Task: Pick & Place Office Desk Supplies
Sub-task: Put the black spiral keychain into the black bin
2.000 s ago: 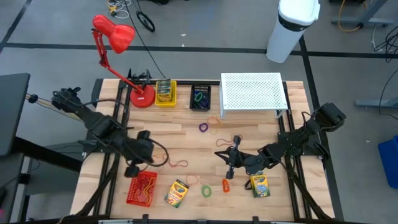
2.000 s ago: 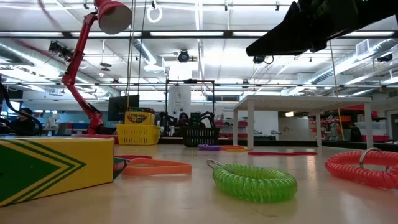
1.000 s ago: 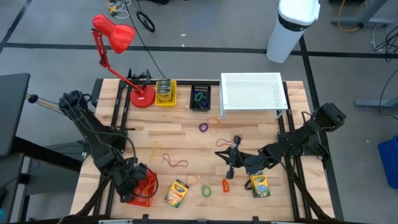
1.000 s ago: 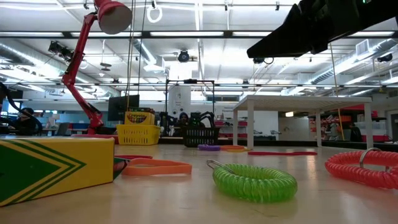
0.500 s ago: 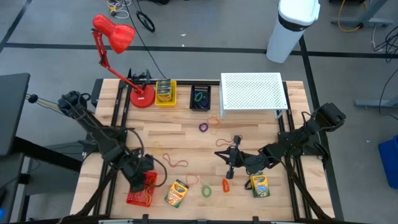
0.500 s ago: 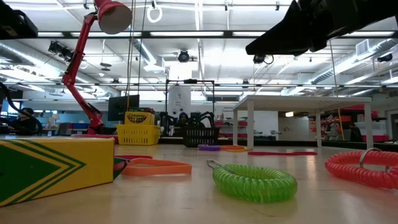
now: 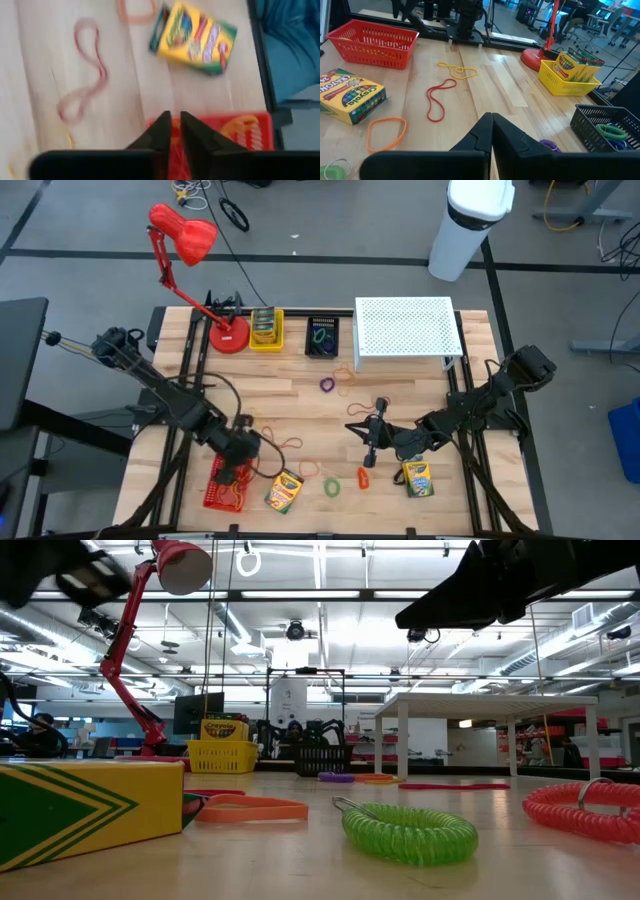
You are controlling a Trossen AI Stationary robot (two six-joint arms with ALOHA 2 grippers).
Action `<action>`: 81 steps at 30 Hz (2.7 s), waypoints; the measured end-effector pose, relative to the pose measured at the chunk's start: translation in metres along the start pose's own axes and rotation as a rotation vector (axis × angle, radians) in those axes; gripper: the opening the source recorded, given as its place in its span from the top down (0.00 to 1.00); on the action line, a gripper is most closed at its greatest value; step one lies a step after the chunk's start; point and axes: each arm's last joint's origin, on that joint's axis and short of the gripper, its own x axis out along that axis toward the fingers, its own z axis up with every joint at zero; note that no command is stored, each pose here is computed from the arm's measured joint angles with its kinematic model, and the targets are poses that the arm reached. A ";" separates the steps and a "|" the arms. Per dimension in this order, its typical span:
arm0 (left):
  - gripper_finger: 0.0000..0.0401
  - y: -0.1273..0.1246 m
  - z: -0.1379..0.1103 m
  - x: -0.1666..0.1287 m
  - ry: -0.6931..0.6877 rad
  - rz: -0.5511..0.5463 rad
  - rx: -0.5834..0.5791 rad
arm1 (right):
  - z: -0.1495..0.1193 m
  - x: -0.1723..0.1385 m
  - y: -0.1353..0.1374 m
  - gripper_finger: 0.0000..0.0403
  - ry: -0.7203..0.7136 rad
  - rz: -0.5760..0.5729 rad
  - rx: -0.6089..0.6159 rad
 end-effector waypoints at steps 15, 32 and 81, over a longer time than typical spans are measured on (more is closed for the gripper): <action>0.98 0.061 0.034 0.027 -0.458 0.008 0.326 | 0.000 0.000 0.000 0.96 0.001 0.000 -0.006; 0.98 0.110 0.012 0.040 -0.952 0.139 0.215 | 0.000 0.011 -0.012 0.96 0.015 0.017 0.039; 0.96 0.130 -0.040 0.064 -1.046 0.379 0.057 | -0.027 -0.070 0.061 0.63 0.921 0.324 -0.105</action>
